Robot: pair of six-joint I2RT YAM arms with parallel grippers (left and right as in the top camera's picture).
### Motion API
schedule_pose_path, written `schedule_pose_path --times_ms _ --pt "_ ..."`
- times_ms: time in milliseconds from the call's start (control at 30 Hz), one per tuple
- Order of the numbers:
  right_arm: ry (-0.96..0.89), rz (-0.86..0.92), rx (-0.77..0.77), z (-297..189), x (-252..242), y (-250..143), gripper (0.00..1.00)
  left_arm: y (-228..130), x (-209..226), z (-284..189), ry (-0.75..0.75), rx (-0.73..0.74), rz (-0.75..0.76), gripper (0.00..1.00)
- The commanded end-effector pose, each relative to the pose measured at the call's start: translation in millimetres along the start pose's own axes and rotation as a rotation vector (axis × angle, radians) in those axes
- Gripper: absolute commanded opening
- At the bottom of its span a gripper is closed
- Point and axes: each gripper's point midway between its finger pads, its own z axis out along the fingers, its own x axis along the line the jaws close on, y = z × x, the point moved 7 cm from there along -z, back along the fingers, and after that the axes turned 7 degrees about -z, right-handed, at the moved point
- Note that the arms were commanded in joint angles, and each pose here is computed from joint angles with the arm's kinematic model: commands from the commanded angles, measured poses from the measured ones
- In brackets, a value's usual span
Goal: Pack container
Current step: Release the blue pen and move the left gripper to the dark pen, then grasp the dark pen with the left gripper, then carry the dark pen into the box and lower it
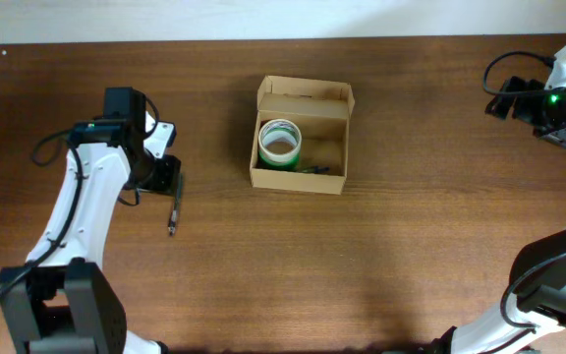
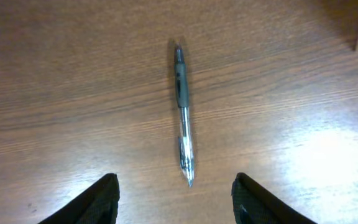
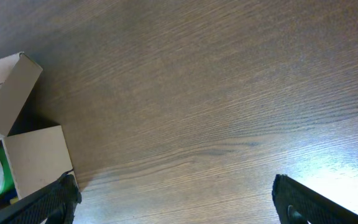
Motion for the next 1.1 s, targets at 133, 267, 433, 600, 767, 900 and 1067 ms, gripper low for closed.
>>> schedule_pose_path --times_ms 133,267,433,600,767,900,1067 --pt "0.006 0.0 -0.004 0 -1 1 0.99 -7 -5 59 -0.071 0.147 0.033 0.57" --pt "0.007 0.0 -0.004 0 -1 1 0.99 -9 -7 83 -0.083 0.201 0.04 0.53" --pt "0.007 0.0 -0.004 0 -1 1 0.99 -12 -7 105 -0.088 0.249 0.037 0.43" --pt "0.007 0.0 -0.004 0 -1 1 0.99 -14 -8 115 -0.09 0.273 0.038 0.09" --pt "0.007 0.0 -0.004 0 -1 1 0.99 -10 -7 116 -0.09 0.257 0.051 0.02" --pt "0.007 0.0 -0.004 0 -1 1 0.99 22 -9 86 -0.113 0.18 0.131 0.01" --pt "0.007 0.0 -0.004 0 -1 1 0.99 102 -10 -21 -0.09 -0.114 0.214 0.02"
